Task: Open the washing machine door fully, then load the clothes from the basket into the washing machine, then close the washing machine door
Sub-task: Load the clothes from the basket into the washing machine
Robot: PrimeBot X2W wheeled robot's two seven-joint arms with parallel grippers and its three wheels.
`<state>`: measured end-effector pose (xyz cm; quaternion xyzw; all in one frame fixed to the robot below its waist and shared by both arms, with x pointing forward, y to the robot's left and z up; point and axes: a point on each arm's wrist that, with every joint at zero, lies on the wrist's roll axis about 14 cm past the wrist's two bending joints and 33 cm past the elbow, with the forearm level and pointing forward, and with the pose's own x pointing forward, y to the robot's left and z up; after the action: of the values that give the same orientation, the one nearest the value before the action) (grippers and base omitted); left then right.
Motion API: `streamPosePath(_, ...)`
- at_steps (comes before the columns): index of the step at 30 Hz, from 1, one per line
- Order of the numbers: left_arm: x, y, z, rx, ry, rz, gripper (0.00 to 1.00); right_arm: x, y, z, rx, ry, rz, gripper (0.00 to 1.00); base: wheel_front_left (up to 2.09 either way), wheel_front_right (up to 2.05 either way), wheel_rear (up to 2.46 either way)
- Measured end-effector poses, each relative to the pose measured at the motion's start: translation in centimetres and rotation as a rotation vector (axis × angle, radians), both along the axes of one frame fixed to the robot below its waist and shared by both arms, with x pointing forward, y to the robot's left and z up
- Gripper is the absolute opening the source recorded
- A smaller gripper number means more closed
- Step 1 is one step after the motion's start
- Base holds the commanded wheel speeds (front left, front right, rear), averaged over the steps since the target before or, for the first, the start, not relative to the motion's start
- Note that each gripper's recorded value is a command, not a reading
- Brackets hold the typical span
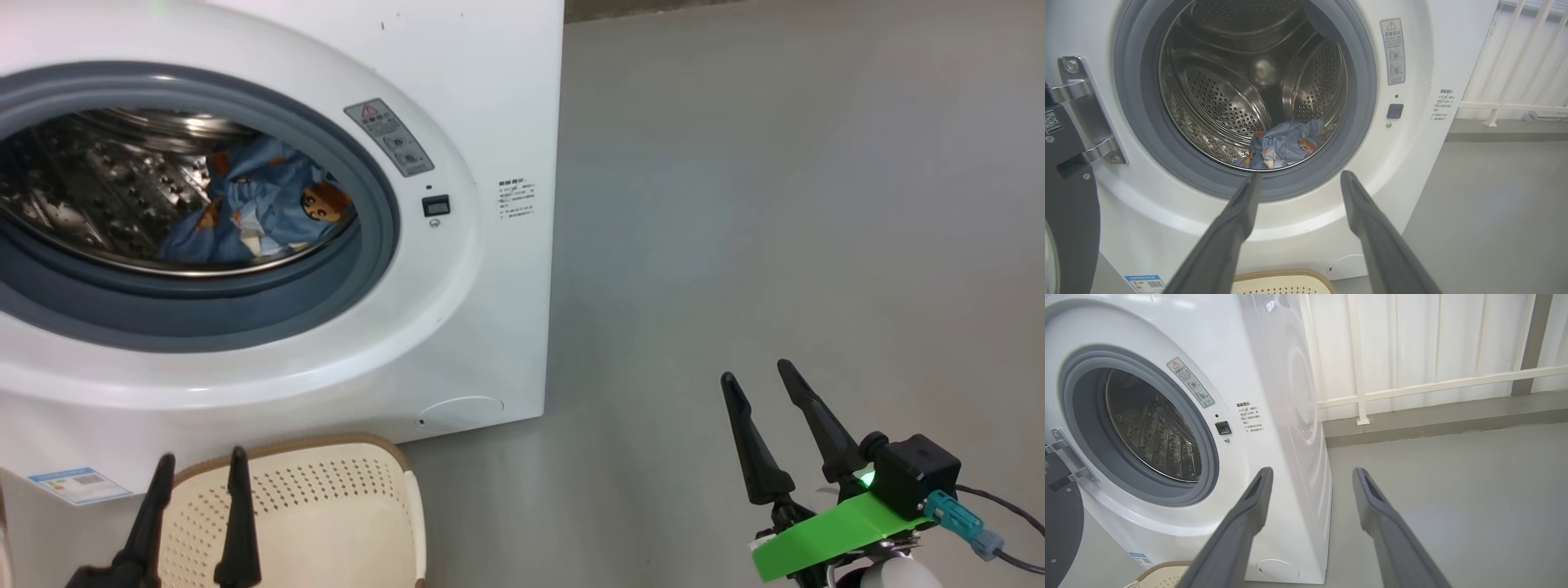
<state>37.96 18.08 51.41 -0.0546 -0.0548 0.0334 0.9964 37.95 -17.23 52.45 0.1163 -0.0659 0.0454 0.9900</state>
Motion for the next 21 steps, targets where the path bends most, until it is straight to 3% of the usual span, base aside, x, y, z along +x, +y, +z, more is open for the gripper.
streamPosePath(21, -3.0, 1.4, 0.3, -0.001, 0.0, 0.049, 1.0, -1.0, 0.0, 1.3, -0.015, -0.043, 0.002, 1.0, 0.0, 0.0, 0.0)
